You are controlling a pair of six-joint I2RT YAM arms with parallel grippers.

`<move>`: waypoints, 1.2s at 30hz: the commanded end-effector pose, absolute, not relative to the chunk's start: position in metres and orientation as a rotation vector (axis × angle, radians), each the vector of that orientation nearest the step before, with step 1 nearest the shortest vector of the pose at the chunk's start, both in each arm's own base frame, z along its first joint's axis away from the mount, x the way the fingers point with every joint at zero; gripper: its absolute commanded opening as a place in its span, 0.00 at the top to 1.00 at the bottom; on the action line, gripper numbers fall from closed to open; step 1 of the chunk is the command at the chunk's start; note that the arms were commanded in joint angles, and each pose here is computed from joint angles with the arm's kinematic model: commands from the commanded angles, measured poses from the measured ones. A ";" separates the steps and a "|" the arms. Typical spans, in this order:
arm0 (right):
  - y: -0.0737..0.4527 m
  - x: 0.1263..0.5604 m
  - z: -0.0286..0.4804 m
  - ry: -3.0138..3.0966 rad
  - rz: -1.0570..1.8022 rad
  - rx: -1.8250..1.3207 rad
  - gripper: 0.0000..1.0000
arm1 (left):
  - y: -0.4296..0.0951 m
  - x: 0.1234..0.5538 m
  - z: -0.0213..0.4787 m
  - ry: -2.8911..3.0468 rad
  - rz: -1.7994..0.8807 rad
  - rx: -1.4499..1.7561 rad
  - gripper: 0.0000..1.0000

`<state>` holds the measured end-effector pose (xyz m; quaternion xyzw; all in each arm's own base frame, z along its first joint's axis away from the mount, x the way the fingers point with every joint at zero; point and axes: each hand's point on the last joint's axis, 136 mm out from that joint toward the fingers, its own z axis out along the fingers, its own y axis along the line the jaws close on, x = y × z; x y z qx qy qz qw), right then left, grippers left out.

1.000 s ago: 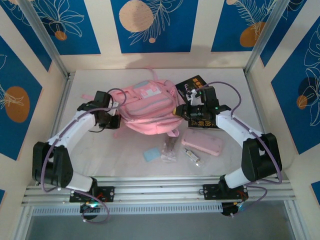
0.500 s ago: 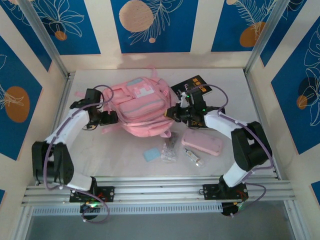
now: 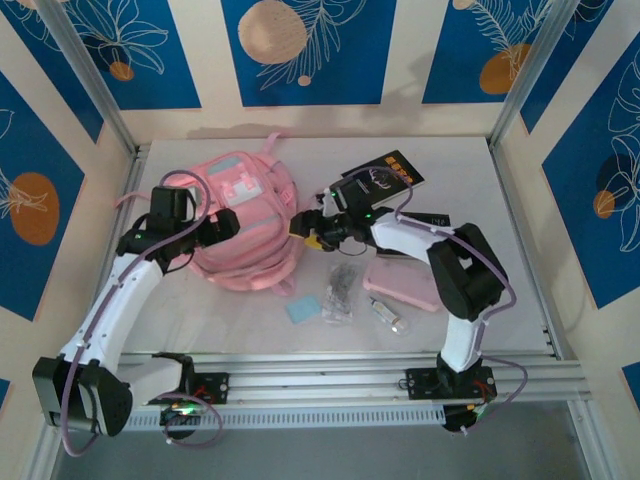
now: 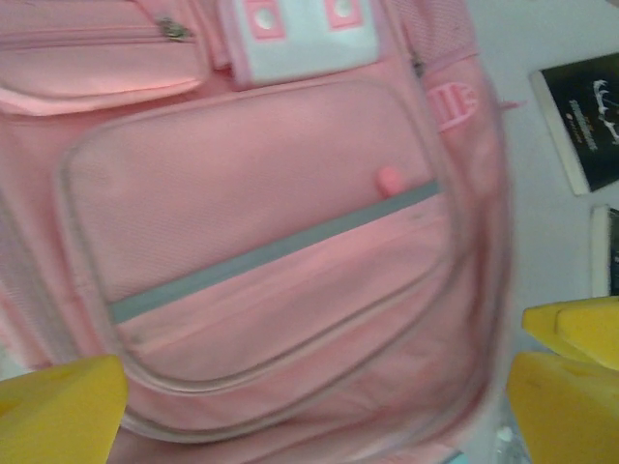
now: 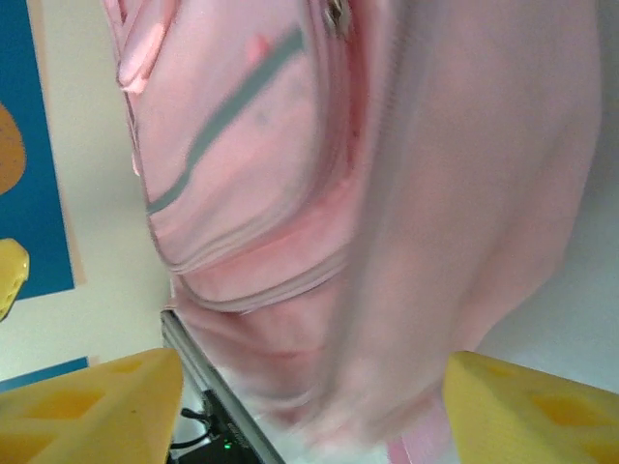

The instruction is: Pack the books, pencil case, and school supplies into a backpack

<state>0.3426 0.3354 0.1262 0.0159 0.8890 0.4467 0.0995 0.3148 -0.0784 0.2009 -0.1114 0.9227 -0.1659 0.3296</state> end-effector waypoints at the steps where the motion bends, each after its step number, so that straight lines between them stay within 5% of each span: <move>1: 0.282 0.342 0.152 2.618 1.125 0.069 0.25 | -0.107 0.317 0.212 2.367 -0.559 -0.250 0.00; 15: 0.068 0.324 0.114 2.521 0.713 0.927 0.23 | -0.260 0.336 0.196 2.329 -0.776 0.054 0.00; 24: 0.033 0.321 0.074 2.367 0.833 1.337 0.26 | -0.325 0.322 0.170 2.376 -0.884 0.153 0.00; 36: 0.012 0.333 0.043 2.295 0.824 1.559 0.32 | -0.318 0.318 0.161 2.384 -0.851 0.135 0.00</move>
